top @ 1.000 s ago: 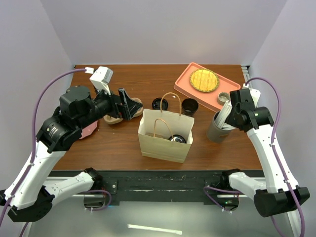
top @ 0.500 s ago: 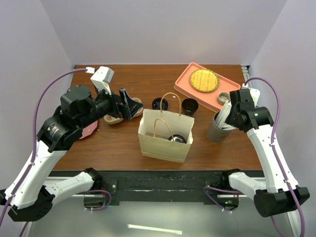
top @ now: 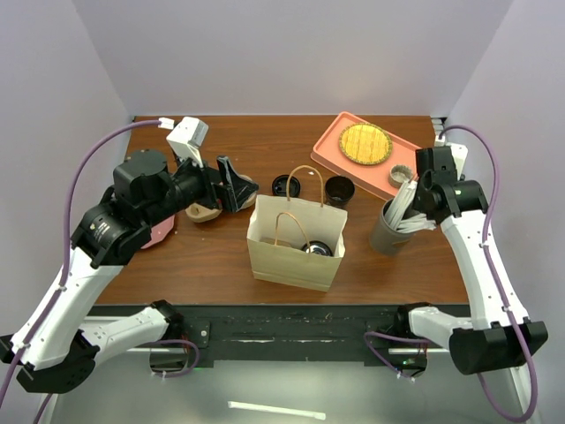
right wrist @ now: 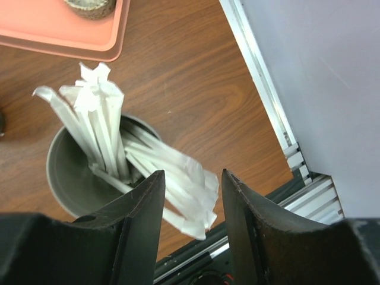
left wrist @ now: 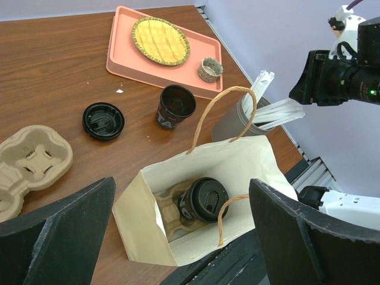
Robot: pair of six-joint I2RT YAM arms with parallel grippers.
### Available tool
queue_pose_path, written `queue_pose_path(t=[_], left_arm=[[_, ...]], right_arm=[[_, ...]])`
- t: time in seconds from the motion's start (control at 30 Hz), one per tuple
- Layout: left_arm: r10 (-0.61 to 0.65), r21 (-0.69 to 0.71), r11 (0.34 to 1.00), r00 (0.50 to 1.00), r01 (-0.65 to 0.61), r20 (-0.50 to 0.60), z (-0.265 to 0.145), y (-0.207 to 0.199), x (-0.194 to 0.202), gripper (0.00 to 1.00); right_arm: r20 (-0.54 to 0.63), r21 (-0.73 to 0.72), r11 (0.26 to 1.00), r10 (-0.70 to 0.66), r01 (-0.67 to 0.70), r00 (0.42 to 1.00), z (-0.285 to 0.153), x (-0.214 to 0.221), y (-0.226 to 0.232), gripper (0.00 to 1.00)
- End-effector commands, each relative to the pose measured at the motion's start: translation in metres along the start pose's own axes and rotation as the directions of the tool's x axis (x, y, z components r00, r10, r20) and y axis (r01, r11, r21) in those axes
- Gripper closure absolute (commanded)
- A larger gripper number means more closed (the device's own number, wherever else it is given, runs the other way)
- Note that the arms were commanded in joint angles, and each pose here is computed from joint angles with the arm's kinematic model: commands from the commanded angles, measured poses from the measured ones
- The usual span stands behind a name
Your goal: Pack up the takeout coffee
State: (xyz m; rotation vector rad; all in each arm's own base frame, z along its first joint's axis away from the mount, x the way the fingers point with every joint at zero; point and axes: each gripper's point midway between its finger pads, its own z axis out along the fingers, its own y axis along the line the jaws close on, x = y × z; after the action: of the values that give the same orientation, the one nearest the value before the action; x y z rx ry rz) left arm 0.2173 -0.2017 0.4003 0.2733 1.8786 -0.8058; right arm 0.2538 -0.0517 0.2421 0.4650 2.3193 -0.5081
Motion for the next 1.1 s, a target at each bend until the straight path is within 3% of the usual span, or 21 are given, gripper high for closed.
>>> queue_pose_path(t=[0.0,0.3,0.63,0.73,0.77,0.93,1.07], left_arm=[[0.015,0.034,0.999,0.998,-0.017,0.054,-0.006,-0.01,-0.018,0.0],[0.008,0.023,1.0,0.999,-0.009,0.047,-0.006,-0.008,-0.016,0.0],[0.014,0.008,1.0,0.999,-0.014,0.04,-0.007,-0.005,-0.014,0.0],[0.019,0.003,1.0,0.999,-0.02,0.036,-0.008,-0.003,-0.012,0.0],[0.02,0.003,1.0,0.999,-0.02,0.034,-0.008,-0.003,-0.011,0.0],[0.028,0.0,1.0,0.999,-0.028,0.038,-0.008,-0.003,-0.013,0.0],[0.027,0.004,1.0,0.998,-0.027,0.048,-0.008,-0.003,-0.014,0.0]], right_arm=[[0.038,-0.009,1.0,0.02,-0.02,0.999,0.007,-0.015,0.001,0.55],[0.028,-0.024,0.999,0.025,-0.024,0.999,0.014,-0.012,0.007,0.65],[-0.013,0.004,1.0,0.031,-0.031,0.999,0.025,0.0,0.005,0.6],[-0.005,-0.012,0.999,0.04,-0.04,0.999,0.025,-0.003,0.008,0.68],[0.002,-0.017,0.999,0.042,-0.042,0.999,0.025,-0.005,0.009,0.76],[0.036,-0.028,0.999,0.039,-0.038,0.999,0.013,-0.021,0.005,0.96],[0.065,-0.037,0.997,0.068,-0.066,0.996,-0.01,-0.044,-0.003,1.0]])
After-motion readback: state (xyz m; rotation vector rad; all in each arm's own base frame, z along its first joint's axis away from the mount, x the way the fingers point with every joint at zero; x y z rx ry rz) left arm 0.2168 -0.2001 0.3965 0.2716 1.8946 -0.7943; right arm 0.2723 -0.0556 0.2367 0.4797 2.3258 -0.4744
